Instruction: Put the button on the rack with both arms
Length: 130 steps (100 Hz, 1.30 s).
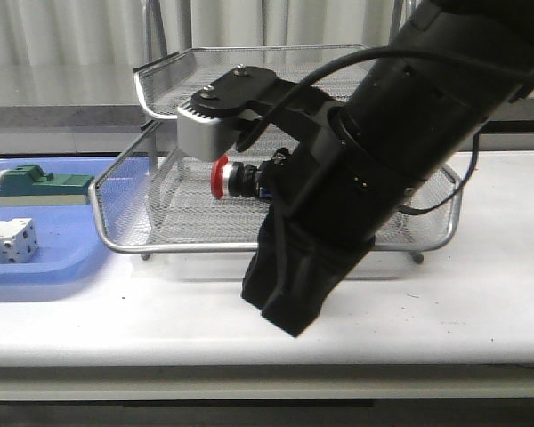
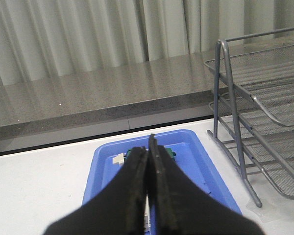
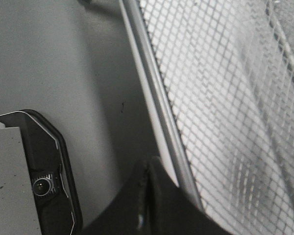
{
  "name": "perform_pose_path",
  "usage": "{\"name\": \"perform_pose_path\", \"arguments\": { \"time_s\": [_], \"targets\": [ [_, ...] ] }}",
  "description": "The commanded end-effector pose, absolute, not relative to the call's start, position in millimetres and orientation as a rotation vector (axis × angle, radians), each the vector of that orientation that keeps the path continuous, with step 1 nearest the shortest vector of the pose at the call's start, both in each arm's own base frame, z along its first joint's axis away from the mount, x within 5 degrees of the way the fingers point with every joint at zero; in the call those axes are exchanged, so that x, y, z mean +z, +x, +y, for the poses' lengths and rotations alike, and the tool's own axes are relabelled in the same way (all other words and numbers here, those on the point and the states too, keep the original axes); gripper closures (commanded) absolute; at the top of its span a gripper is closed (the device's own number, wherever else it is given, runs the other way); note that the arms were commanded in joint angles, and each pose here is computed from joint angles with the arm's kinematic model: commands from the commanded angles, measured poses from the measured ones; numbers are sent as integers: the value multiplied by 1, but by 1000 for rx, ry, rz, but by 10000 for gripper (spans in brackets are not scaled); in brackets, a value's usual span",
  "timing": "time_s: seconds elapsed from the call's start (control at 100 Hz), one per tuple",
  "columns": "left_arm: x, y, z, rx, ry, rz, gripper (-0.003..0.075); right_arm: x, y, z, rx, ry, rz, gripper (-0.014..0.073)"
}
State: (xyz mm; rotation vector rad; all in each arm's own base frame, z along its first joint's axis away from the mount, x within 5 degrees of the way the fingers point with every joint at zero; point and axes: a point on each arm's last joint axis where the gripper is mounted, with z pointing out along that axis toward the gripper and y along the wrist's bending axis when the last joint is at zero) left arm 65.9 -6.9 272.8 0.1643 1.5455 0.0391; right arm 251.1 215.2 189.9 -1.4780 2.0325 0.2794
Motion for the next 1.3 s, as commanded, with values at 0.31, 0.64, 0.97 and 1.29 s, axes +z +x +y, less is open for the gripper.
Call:
{"name": "perform_pose_path", "arguments": {
  "time_s": [0.31,0.64,0.97,1.29],
  "targets": [
    [288,65,-4,50,116,1463,740,221,333,190,150,-1286,1998,666],
    [288,65,-4,50,116,1463,740,241,318,191,310,-1263,2099,655],
    [288,65,-4,50,116,1463,740,303,294,141,230,-913,2268,655],
    [288,65,-4,50,116,1463,740,357,247,76,33,-572,2298,655]
  ]
}}
